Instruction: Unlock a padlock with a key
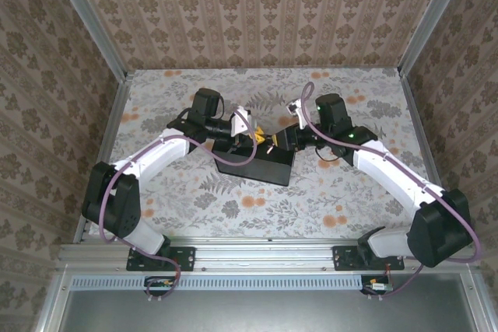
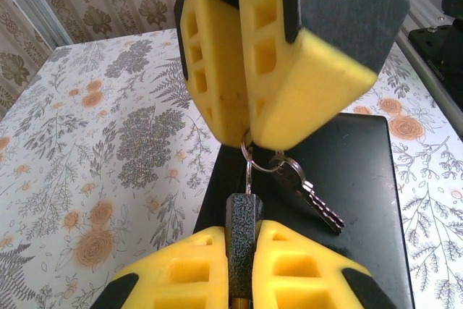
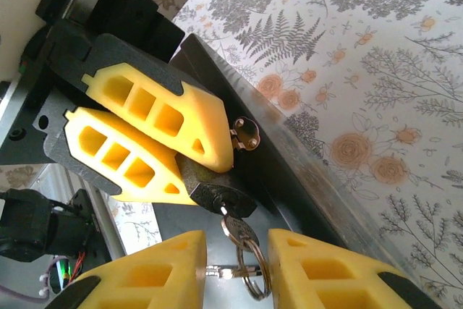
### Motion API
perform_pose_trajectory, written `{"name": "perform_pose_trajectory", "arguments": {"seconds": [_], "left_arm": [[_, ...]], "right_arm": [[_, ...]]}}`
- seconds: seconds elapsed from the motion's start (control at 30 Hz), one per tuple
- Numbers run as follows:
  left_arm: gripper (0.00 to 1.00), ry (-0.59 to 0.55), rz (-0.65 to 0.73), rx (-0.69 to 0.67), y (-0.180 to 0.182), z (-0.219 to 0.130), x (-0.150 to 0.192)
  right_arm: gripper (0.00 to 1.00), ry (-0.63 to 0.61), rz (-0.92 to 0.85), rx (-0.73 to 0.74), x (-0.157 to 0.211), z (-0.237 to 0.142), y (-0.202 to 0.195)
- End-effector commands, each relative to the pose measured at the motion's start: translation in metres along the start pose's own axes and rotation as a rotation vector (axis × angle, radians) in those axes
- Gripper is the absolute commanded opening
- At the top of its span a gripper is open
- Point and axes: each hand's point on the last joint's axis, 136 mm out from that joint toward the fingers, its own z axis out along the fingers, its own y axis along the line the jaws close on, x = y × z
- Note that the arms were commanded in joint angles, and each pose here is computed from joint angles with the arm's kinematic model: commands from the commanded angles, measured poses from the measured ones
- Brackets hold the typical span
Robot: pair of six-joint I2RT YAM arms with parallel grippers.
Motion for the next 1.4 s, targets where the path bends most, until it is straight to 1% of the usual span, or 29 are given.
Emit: {"name": "perform_pose_trajectory", "arguments": {"seconds": [0.0,0.13,0.27,0.43,0.57,0.73,0.83,0.87,0.97,1.13,1.37], "left_arm": [[0.0,-0.067,0.042,0.036,-0.009,-0.007,-0.026],[0.0,-0.061,0.039,0.042,-0.009,-0.007,-0.025],[0.0,-0.057,0.041,0.045,-0.01,-0.007,-0.025],[0.0,-0.065,0.042,0.051,-0.011,-0.007,-0.027],[0.0,-0.073,0.042,0.066,-0.013,-0.006,-0.029],[0.0,-0.086,0.043,0.098,-0.018,-0.002,-0.032],[0.0,-0.101,0.046,0.114,-0.019,-0.001,-0.036],[0.0,-0.107,0.047,0.123,-0.021,0.0,-0.038],[0.0,-0.127,0.048,0.152,-0.024,0.002,-0.043],[0.0,-0.144,0.042,0.18,-0.026,0.004,-0.044],[0.0,-0.187,0.043,0.227,-0.031,0.001,-0.055]], "right_arm": [[0.28,-0.015,-0.076,-0.069,-0.01,0.001,0.013],[0.29,-0.003,-0.109,-0.084,-0.006,0.0,0.016],[0.26,0.018,-0.117,-0.077,0.0,0.002,0.012],[0.19,0.026,-0.127,-0.085,0.004,0.007,0.01],[0.12,0.002,-0.15,-0.103,0.002,0.009,0.011],[0.08,-0.033,-0.172,-0.123,-0.005,0.013,0.016],[0.05,-0.035,-0.204,-0.14,-0.008,0.017,0.026],[0.04,-0.013,-0.202,-0.143,-0.003,0.026,0.024],[0.03,-0.01,-0.262,-0.135,-0.001,0.033,0.03],[0.0,-0.054,-0.355,-0.133,-0.003,0.033,0.039],[0.0,-0.105,-0.576,-0.113,0.001,0.036,0.06]]}}
